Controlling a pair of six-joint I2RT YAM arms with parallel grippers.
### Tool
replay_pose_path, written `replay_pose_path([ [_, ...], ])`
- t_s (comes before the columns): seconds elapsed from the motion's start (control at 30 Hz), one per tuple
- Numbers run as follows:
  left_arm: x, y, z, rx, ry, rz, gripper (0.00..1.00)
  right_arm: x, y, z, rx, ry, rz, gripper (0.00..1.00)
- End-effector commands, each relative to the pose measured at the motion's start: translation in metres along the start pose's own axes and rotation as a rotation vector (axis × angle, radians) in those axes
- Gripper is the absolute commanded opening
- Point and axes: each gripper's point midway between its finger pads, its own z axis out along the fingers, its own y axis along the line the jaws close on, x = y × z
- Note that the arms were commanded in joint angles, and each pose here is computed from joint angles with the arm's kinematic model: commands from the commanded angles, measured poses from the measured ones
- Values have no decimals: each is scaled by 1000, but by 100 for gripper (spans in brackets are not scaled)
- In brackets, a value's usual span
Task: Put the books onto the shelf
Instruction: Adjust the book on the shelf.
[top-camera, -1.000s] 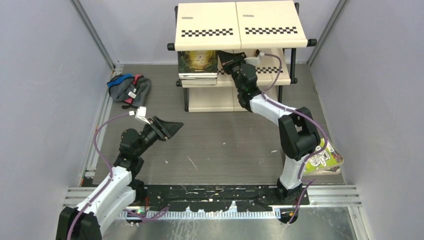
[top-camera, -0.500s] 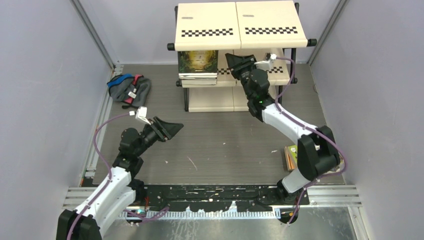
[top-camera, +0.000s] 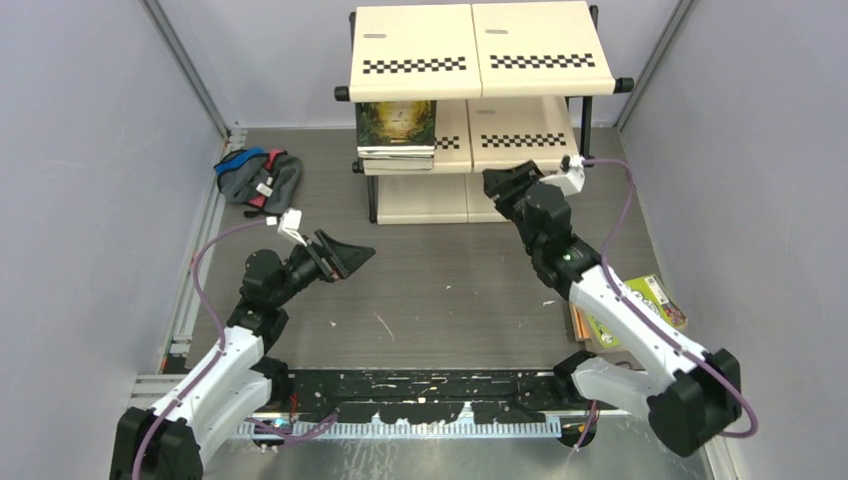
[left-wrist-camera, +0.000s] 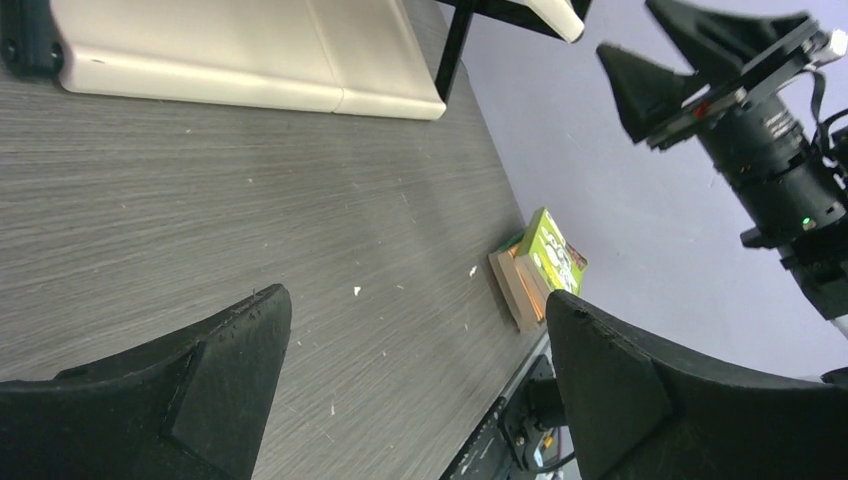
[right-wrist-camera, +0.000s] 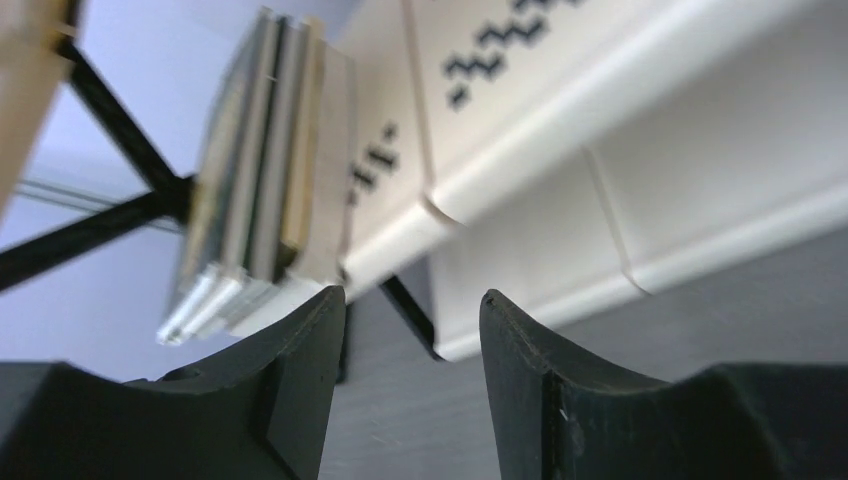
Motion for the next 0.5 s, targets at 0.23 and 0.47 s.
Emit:
replay_pose_path([
  [0.23, 15, -60, 7, 174, 56, 96, 84, -50, -138, -103, 585, -241, -108, 42],
  [0.47, 58, -80, 22, 199, 205, 149, 61, -85, -176, -142, 868, -417, -146, 16],
])
